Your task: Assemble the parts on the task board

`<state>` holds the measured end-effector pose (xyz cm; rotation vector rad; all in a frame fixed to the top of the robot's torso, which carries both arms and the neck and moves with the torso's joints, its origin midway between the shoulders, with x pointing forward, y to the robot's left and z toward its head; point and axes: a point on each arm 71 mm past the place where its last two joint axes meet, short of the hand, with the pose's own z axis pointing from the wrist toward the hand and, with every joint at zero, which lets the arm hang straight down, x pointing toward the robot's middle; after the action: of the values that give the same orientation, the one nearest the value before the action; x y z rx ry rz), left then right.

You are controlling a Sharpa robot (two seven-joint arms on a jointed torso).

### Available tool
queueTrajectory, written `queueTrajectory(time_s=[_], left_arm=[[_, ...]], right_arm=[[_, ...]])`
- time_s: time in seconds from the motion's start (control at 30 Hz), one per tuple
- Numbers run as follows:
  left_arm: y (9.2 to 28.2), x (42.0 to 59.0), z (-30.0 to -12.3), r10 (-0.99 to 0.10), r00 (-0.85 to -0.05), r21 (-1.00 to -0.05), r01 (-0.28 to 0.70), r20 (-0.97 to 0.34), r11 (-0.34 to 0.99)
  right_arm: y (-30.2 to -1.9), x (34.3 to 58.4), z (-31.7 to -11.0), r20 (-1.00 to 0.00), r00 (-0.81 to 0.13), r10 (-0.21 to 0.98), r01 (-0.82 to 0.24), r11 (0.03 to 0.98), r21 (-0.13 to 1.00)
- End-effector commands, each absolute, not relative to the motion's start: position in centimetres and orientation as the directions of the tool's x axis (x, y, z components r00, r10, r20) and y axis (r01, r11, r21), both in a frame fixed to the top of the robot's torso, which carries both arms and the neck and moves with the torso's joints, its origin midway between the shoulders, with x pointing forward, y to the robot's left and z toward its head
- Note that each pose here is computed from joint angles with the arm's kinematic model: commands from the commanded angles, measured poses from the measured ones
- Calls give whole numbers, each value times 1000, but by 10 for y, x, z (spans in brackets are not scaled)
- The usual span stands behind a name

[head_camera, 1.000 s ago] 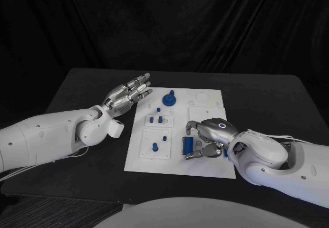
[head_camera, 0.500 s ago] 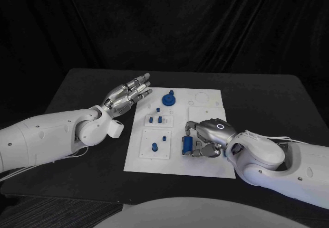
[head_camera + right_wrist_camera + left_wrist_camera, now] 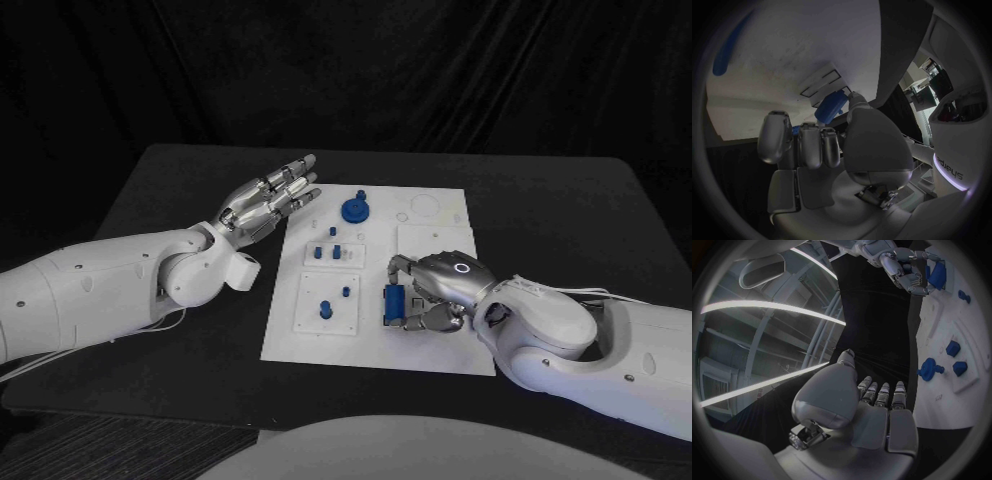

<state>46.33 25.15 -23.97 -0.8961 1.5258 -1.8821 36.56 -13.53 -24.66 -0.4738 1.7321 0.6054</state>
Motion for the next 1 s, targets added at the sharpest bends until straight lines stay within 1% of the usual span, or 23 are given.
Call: queueTrajectory(time_s=[0.03, 0.6, 1.0], left_arm=[[250, 462, -238, -753, -636, -973, 16, 169, -232], [250, 462, -240, -748, -640, -973, 4, 175, -231], [251, 462, -240, -748, -640, -973, 4, 175, -231]], right_arm=[[-135, 364, -250, -968, -249, -31, -605, 785, 131], [-135, 363, -251, -966, -254, -39, -608, 783, 128], [-136, 362, -245, -975, -219, 34, -616, 770, 165]])
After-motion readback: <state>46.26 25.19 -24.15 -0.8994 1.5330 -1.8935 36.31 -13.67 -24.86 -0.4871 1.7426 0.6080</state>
